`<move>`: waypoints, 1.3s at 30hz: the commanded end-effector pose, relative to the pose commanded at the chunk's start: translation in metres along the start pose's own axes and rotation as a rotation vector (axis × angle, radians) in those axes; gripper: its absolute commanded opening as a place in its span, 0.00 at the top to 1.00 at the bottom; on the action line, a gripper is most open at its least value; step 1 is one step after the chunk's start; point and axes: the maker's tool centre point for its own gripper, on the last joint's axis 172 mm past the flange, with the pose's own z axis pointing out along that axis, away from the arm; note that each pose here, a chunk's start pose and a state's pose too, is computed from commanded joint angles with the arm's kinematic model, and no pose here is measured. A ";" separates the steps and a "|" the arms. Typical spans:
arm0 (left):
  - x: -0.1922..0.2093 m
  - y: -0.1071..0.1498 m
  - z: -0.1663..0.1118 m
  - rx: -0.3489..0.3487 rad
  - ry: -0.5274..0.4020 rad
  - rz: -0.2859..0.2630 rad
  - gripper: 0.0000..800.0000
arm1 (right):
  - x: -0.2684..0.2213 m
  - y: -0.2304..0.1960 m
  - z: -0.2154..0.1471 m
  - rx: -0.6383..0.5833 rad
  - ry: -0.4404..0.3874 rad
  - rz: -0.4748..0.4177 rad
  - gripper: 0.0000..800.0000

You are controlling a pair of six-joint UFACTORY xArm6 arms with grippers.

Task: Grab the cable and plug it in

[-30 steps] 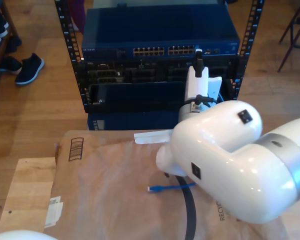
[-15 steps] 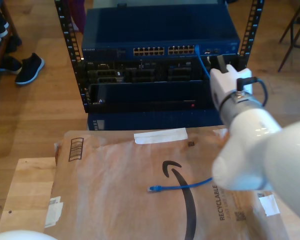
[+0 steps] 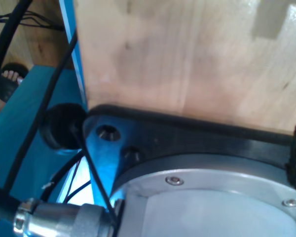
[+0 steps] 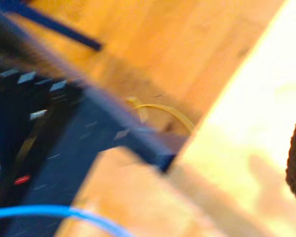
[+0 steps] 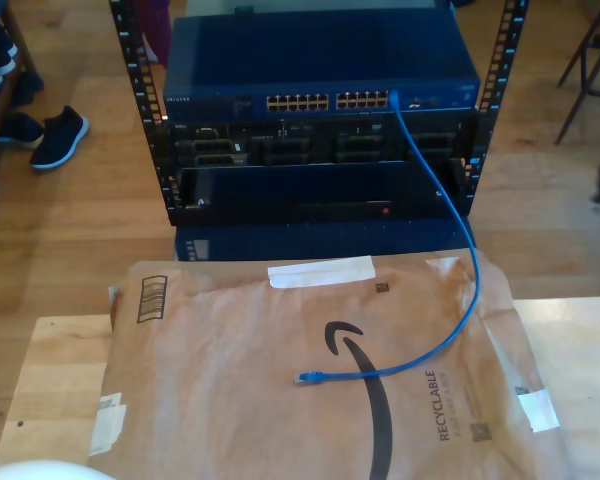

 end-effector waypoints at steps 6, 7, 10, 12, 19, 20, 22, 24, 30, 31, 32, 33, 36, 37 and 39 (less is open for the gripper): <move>0.000 0.000 0.000 0.000 0.000 0.000 0.00 | 0.025 0.112 -0.002 -0.238 -0.054 -0.009 0.01; 0.000 0.000 0.000 0.001 0.000 0.001 0.00 | 0.024 0.128 -0.007 -0.274 -0.073 -0.006 0.01; 0.000 0.000 0.000 0.000 0.000 0.002 0.00 | 0.015 0.189 -0.026 -0.408 -0.167 0.004 0.01; 0.000 0.000 0.000 0.001 0.000 0.001 0.00 | 0.012 0.228 -0.042 -0.473 -0.214 0.024 0.01; 0.000 0.000 0.000 0.001 -0.001 0.003 0.00 | -0.015 0.341 -0.074 -0.569 -0.321 0.036 0.01; 0.000 0.000 0.000 0.000 0.000 0.002 0.00 | -0.020 0.354 -0.079 -0.574 -0.332 0.047 0.01; 0.000 0.000 0.000 0.001 0.000 0.001 0.00 | -0.037 0.371 -0.079 -0.582 -0.364 0.073 0.01; 0.000 0.000 0.000 0.001 0.000 0.001 0.00 | -0.050 0.379 -0.076 -0.587 -0.387 0.097 0.01; 0.000 0.000 0.000 0.001 0.000 0.001 0.00 | -0.103 0.398 -0.064 -0.591 -0.488 0.181 0.01; 0.000 0.000 0.000 0.000 0.000 0.002 0.00 | -0.106 0.399 -0.062 -0.590 -0.494 0.183 0.01; 0.000 0.000 0.000 0.000 0.000 0.002 0.00 | -0.110 0.399 -0.061 -0.590 -0.504 0.188 0.01; 0.000 0.000 0.000 0.000 0.000 0.000 0.00 | -0.114 0.400 -0.060 -0.590 -0.514 0.193 0.01; 0.000 0.000 0.000 0.000 0.000 0.000 0.00 | -0.132 0.403 -0.054 -0.584 -0.577 0.210 0.01; 0.000 0.000 0.000 0.000 0.000 0.000 0.00 | -0.137 0.403 -0.052 -0.581 -0.592 0.214 0.01; 0.000 0.000 0.000 0.001 0.000 0.001 0.00 | -0.148 0.404 -0.046 -0.575 -0.613 0.221 0.01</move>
